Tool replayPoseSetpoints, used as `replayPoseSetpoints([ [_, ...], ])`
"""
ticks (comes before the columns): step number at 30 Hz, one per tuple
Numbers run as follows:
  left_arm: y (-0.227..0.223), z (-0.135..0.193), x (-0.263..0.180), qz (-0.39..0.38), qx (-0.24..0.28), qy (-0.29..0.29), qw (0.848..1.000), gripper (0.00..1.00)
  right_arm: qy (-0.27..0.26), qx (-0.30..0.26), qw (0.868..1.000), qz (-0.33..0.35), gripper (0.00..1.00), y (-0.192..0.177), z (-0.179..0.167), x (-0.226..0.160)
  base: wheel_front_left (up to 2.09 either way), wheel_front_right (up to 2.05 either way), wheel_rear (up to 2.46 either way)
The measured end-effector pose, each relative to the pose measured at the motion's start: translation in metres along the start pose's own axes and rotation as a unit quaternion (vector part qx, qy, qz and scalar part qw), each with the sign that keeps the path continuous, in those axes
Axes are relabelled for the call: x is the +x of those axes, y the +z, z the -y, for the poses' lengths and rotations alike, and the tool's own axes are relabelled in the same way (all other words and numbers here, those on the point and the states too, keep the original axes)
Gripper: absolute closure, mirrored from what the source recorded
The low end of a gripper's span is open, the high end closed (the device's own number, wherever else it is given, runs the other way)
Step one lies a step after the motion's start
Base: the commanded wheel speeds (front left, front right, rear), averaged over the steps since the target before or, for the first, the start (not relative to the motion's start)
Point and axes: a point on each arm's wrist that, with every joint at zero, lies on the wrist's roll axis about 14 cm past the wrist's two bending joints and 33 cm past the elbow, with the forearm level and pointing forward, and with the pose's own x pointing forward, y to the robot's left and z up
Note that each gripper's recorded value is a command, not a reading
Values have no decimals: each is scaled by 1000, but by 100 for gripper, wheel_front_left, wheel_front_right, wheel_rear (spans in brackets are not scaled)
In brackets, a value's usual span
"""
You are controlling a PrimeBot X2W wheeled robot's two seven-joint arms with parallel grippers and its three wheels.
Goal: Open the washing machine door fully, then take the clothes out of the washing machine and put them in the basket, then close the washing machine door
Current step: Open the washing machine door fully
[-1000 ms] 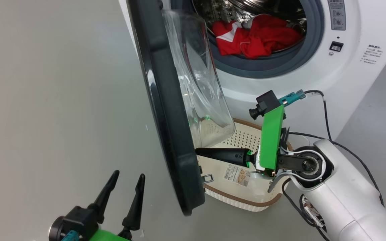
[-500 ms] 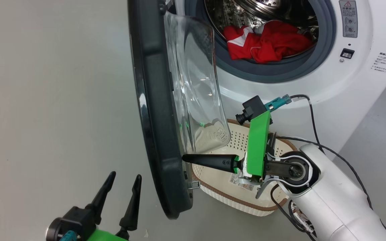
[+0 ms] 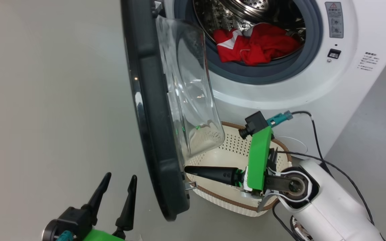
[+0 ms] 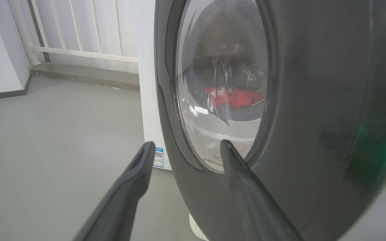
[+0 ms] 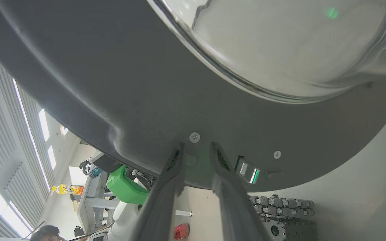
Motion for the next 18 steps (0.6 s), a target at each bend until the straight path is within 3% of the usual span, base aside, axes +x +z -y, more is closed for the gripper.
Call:
replayPoseSetpoints([
  [11,0,6,5,3,-4,-12,1000,0,-60,26,994,84,0,4,41,-42,0,0,0],
  [18,-9,7,-2,-10,-9,-15,1000,0,-115,34,980,157,0,2,70,-80,0,0,0],
])
